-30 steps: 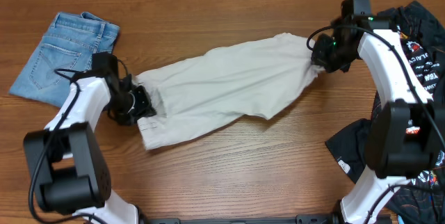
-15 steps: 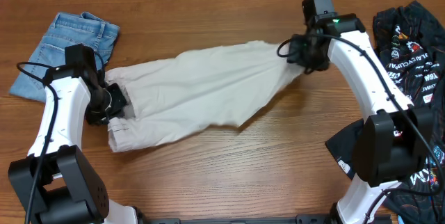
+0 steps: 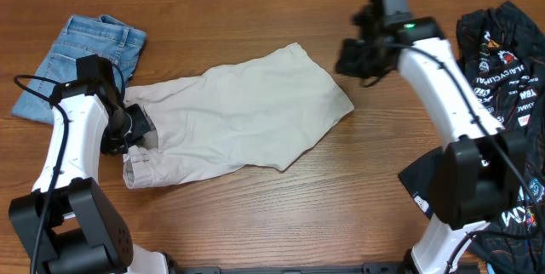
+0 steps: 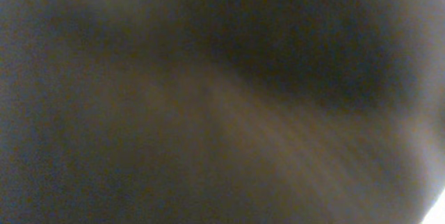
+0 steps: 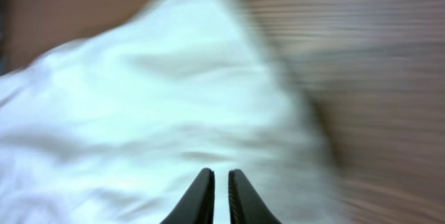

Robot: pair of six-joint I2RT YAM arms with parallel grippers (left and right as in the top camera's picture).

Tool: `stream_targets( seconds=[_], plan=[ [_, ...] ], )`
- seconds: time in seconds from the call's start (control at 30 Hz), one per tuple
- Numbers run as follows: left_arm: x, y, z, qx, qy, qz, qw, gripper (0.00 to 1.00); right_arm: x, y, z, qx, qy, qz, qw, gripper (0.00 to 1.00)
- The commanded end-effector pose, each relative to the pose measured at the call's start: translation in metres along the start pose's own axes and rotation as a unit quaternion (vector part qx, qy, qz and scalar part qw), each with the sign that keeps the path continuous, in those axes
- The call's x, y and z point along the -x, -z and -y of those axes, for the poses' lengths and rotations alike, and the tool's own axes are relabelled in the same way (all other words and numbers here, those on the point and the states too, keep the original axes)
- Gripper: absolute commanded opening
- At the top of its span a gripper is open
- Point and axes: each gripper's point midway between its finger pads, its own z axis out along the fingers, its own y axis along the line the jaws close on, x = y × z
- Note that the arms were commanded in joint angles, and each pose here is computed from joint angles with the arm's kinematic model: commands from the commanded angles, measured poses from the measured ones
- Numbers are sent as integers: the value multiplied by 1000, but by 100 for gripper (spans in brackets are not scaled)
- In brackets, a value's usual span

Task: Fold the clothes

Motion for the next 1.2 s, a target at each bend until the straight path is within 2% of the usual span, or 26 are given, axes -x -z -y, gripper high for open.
stream_targets(
  seconds=[0.0, 0.2, 0.37, 0.53, 0.63, 0.67, 0.73, 0.9, 1.03, 1.17],
  plan=[
    [5, 20, 5, -20, -7, 14, 1000, 4, -21, -9, -78, 104, 73, -24, 992, 10],
    [4, 48, 15, -48, -13, 3, 999, 4, -55, -51, -138, 131, 108, -53, 984, 8],
    [8, 76, 19, -59, -14, 9, 998, 4, -81, -99, -160, 150, 118, -91, 977, 8],
    [8, 95, 36, -112, -19, 6, 993, 4, -129, -146, -173, 173, 129, -161, 963, 8],
    [4, 109, 62, -188, -24, -5, 982, 4, -156, -166, -175, 173, 136, -196, 955, 8],
    [-1, 118, 80, -242, -28, -17, 970, 4, -167, -175, -176, 171, 139, -209, 953, 8],
    [-7, 126, 95, -283, -34, -30, 958, 4, -175, -183, -177, 170, 143, -216, 951, 8],
    [-14, 135, 118, -325, -57, -37, 943, 4, -182, -188, -191, 182, 163, -210, 947, 8],
    [-11, 155, 139, -392, -73, -30, 917, 4, -193, -189, -207, 193, 183, -206, 942, 9],
    [-6, 166, 142, -401, -72, -18, 913, 4, -190, -190, -221, 207, 188, -190, 941, 12]
  ],
)
